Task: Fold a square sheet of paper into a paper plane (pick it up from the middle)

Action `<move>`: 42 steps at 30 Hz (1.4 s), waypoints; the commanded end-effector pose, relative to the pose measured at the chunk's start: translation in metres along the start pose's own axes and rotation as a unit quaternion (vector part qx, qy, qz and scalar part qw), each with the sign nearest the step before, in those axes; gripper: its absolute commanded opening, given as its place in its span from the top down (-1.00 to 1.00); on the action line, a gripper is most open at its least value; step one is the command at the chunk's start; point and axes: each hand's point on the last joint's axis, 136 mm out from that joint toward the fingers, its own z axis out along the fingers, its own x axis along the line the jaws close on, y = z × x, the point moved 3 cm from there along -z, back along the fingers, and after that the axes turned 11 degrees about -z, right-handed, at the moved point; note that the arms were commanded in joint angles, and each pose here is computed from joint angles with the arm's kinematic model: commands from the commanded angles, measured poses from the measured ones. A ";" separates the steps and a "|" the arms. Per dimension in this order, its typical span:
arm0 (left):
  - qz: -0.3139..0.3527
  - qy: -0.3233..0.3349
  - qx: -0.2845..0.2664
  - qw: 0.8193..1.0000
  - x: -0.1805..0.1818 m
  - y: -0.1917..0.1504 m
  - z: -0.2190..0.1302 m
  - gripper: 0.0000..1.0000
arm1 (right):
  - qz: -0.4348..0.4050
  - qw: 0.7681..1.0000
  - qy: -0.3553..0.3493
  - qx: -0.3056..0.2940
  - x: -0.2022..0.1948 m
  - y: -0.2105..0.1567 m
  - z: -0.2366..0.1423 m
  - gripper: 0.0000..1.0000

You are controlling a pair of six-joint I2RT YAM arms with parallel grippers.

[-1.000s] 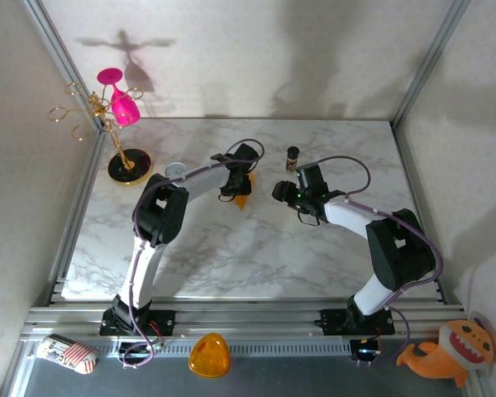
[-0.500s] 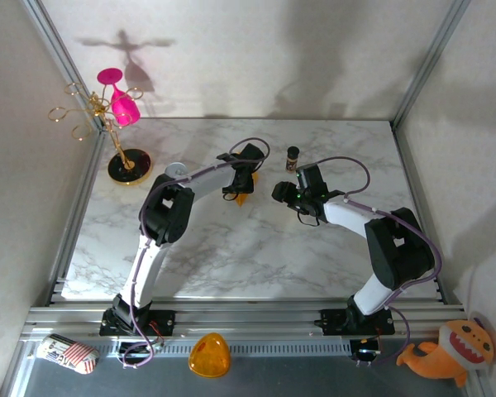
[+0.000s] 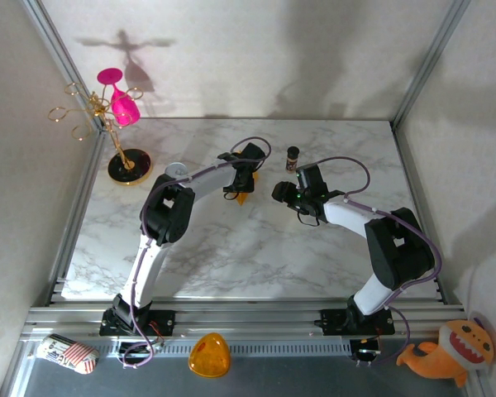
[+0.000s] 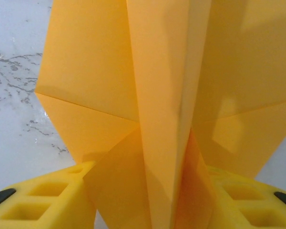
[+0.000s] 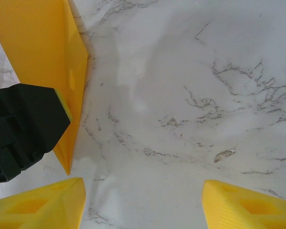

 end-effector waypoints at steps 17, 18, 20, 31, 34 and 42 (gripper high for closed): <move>-0.037 -0.055 -0.056 0.996 -0.009 0.037 -0.081 -0.11 | 0.008 1.000 -0.011 -0.006 -0.004 0.004 -0.001 -0.37; -0.040 -0.059 -0.062 0.996 -0.008 0.039 -0.087 -0.11 | 0.005 1.000 -0.014 -0.011 -0.004 0.006 -0.003 -0.38; -0.050 -0.068 -0.078 0.993 -0.006 0.045 -0.102 -0.12 | 0.000 1.000 -0.021 -0.020 -0.003 0.013 -0.007 -0.41; -0.170 -0.082 -0.309 0.932 0.098 0.071 -0.229 -0.72 | -0.104 0.965 -0.134 -0.200 -0.012 0.087 -0.098 -0.97; -0.213 -0.054 -0.378 0.899 0.156 0.059 -0.242 -0.98 | -0.125 0.934 -0.199 -0.267 -0.032 0.100 -0.132 -0.98; -0.319 0.047 -0.481 0.815 0.300 0.000 -0.224 -0.99 | -0.091 0.860 -0.345 -0.365 -0.121 0.086 -0.174 -0.97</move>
